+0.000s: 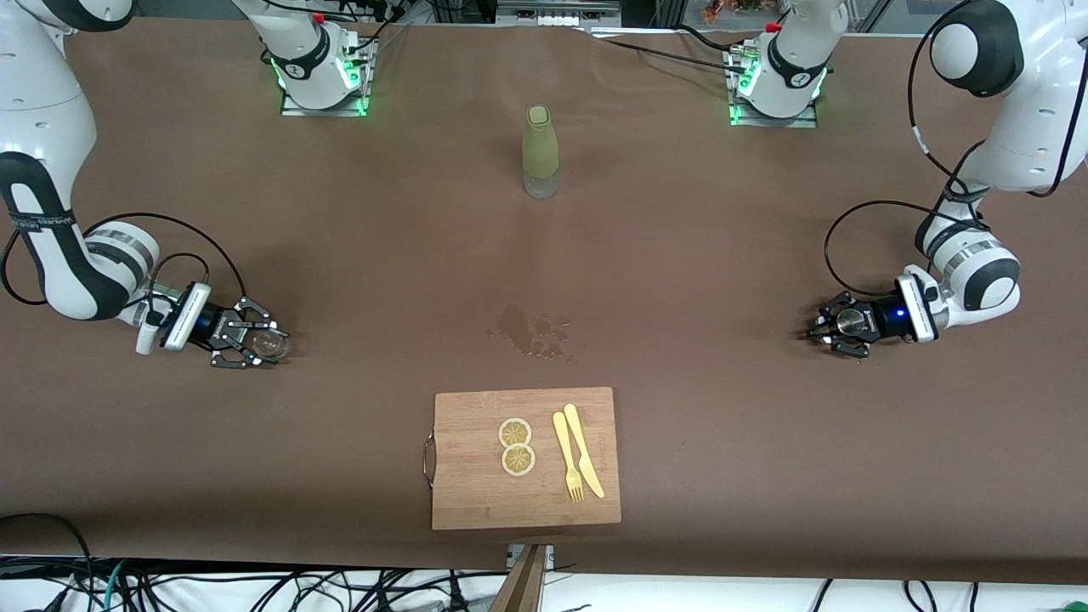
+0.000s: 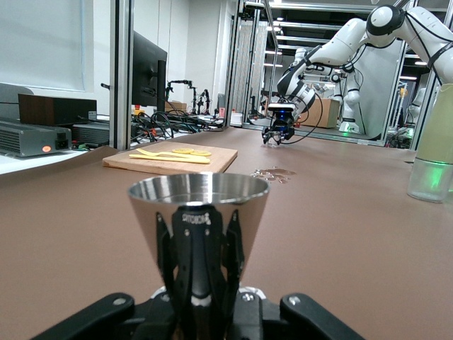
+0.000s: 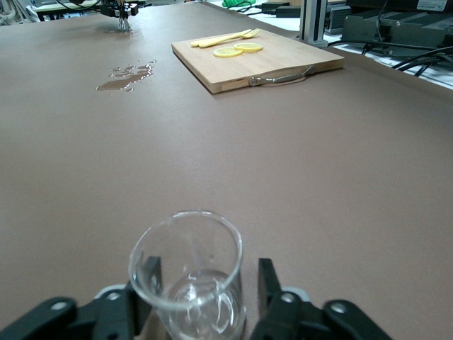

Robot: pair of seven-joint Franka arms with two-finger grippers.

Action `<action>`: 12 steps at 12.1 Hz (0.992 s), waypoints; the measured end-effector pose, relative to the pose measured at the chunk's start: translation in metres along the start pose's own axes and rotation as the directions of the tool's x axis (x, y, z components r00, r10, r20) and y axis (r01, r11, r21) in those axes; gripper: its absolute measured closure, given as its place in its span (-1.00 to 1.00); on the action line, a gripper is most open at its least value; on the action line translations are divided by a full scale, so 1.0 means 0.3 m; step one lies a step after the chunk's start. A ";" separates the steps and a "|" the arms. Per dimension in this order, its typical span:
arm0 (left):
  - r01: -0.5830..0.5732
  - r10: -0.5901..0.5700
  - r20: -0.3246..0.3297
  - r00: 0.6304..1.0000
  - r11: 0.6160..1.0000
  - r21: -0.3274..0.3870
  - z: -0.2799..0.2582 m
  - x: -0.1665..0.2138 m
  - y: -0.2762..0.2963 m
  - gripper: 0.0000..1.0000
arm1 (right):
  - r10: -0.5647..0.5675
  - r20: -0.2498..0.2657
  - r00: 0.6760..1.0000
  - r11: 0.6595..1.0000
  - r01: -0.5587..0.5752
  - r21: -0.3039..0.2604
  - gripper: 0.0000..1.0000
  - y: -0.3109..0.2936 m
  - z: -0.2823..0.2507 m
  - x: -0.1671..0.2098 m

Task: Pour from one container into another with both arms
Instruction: 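Set down the jigger with the left gripper while the right gripper lowers the glass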

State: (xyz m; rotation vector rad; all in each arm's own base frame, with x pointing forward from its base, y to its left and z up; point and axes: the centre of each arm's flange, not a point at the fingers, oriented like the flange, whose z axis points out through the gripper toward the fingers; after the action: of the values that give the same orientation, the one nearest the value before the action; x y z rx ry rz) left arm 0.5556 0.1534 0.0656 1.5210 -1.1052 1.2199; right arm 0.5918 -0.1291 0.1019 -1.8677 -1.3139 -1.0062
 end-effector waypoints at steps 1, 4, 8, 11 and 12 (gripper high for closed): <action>-0.007 0.007 0.000 1.000 1.000 -0.001 0.001 -0.004 0.001 0.74 | -0.008 0.000 1.000 1.000 0.008 -0.006 -0.60 0.013 -0.007 0.009; -0.013 0.013 -0.008 1.000 1.000 -0.005 0.003 -0.001 0.002 0.10 | -0.037 0.008 0.999 0.999 0.037 -0.033 -1.00 0.064 -0.048 0.042; -0.017 0.017 -0.005 1.000 1.000 -0.001 -0.020 0.000 0.000 -0.78 | -0.008 0.121 0.993 0.999 0.011 -0.032 -1.00 0.101 -0.205 0.124; -0.039 0.040 0.040 0.998 0.999 -0.026 -0.083 0.014 -0.016 -1.00 | 0.096 0.212 0.973 0.995 -0.090 -0.037 -1.00 0.100 -0.302 0.179; -0.051 0.053 0.053 0.997 0.998 -0.038 -0.109 0.026 -0.026 -1.00 | 0.144 0.259 0.955 0.990 -0.138 -0.041 -1.00 0.099 -0.326 0.208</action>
State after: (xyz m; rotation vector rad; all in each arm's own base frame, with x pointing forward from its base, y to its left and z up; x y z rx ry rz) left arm 0.5573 0.1858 0.0772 1.5139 -1.2033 1.1926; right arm 0.6111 -0.1902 0.2030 -2.1345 -1.2971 -0.7219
